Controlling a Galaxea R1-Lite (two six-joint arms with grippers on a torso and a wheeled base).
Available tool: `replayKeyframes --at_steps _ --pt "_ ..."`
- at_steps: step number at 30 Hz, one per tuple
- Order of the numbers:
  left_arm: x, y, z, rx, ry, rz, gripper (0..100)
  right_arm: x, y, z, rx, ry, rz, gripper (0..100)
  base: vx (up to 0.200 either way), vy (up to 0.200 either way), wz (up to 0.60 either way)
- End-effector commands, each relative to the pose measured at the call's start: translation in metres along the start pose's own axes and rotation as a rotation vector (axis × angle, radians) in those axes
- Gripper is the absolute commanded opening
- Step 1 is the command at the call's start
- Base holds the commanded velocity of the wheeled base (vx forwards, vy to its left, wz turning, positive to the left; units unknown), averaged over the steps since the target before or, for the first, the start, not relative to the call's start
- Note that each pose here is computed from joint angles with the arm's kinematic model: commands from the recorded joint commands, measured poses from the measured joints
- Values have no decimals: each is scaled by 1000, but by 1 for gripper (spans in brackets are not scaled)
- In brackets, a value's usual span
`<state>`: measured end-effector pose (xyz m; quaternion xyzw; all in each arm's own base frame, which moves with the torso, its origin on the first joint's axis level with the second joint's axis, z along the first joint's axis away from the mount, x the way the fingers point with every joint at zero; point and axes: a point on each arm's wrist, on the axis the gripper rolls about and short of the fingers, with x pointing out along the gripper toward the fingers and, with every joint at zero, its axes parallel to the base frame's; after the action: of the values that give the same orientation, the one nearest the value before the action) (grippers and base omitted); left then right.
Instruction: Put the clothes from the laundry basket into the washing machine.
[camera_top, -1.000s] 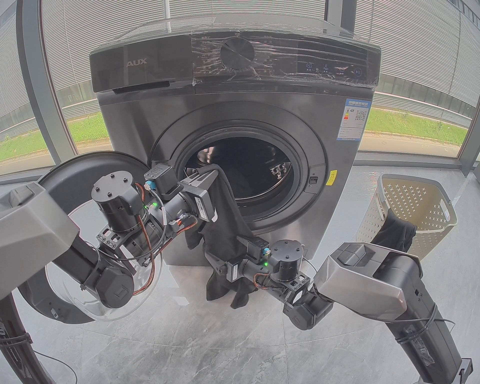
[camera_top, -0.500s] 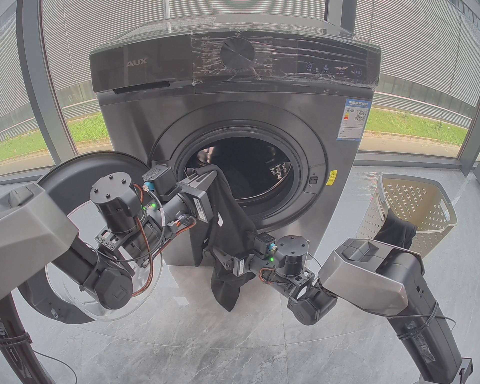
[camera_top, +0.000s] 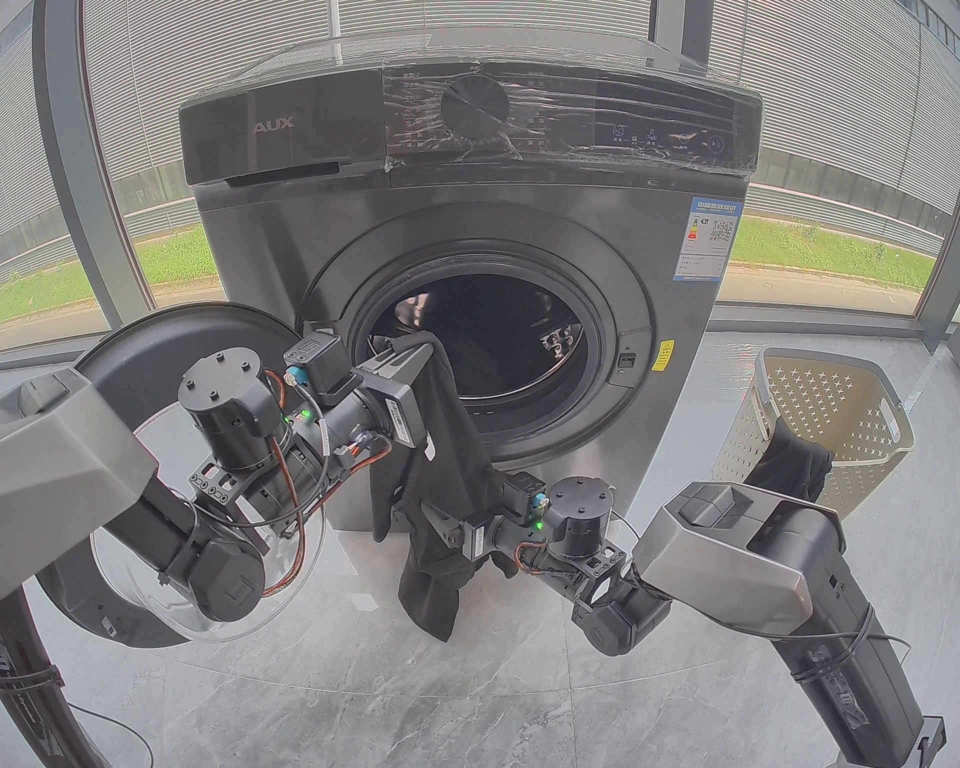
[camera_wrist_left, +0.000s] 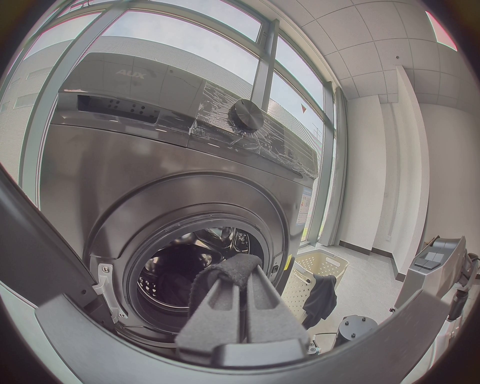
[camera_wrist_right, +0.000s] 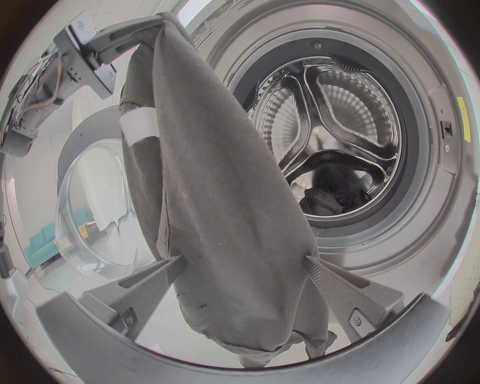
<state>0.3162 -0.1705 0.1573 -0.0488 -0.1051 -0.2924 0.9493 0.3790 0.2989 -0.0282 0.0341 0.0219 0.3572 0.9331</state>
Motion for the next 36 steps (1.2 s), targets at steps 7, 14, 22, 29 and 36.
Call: replayKeyframes --at_steps 7,14,22,29,36 --pt "0 -1 3 0 -8 0 0 4 10 -14 -8 28 21 100 0 0 0" --pt "0 -4 9 -2 -26 -10 0 8 5 -18 -10 21 6 100 0 0 0" --pt "-1 -5 8 -1 -22 -8 0 14 -8 -17 -9 4 -54 100 0 0 0" --pt "-1 -8 8 -5 -21 -16 0 15 -10 -17 -7 2 -59 0 0 0 0" --pt "-1 -2 4 -1 -11 -2 0 12 -3 -12 -6 -6 -46 0 0 0 0"
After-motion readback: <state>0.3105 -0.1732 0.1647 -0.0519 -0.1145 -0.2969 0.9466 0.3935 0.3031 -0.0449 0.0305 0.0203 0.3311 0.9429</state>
